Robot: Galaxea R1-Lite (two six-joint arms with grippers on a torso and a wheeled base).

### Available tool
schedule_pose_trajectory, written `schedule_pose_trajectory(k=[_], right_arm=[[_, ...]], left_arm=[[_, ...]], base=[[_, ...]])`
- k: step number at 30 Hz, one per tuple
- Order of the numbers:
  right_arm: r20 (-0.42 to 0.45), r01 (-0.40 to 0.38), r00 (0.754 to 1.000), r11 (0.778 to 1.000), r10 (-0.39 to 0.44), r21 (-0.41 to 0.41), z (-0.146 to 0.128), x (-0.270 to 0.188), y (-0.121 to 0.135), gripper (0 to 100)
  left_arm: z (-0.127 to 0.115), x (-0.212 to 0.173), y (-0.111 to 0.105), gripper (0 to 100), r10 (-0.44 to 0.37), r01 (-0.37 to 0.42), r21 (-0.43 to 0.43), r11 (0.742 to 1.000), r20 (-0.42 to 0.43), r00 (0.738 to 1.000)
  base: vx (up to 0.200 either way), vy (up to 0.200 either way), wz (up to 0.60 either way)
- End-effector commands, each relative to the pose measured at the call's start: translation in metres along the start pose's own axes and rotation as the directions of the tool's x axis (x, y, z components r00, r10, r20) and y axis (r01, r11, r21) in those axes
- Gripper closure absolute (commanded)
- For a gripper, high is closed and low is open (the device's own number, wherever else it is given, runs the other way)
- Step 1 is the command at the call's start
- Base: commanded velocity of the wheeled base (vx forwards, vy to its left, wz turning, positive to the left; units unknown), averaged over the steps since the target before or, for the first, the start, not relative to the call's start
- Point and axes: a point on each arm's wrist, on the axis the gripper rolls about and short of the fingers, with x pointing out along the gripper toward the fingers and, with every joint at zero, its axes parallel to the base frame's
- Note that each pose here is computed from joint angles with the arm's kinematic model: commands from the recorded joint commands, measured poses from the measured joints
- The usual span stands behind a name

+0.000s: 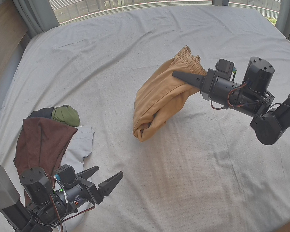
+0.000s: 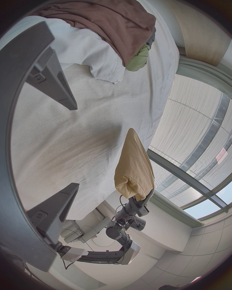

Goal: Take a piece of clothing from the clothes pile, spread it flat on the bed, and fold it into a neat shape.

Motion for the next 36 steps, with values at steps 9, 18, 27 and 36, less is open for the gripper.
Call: schedule_pose_trajectory(k=[9,18,27,36], right_arm=[[0.001,-0.002,1.000,1.000,0.002,-0.002,0.008,0.028,-0.016,100],[0.008,-0.009,1.000,1.000,0.009,-0.008,0.013,0.052,-0.032,100],[0.017,-0.020,1.000,1.000,0.020,-0.018,0.020,0.076,-0.046,100],[0.003,0.032,0.999,0.999,-0.032,-0.001,0.003,0.082,-0.088,100]], left_arm=[[-0.001,0.000,0.000,0,0.000,0.000,-0.003,1.000,-0.003,1.000],[0.000,-0.001,0.000,0,0.000,0.000,-0.002,1.000,-0.001,1.000],[-0.002,-0.003,-0.001,0,0.000,0.000,-0.005,1.000,-0.009,1.000],[0.001,-0.006,-0.003,0,-0.002,0.002,-0.011,1.000,0.000,1.000]], base=[[0.000,0.000,0.00],[0.000,0.000,0.00],[0.000,0.000,0.00],[0.000,0.000,0.00]])
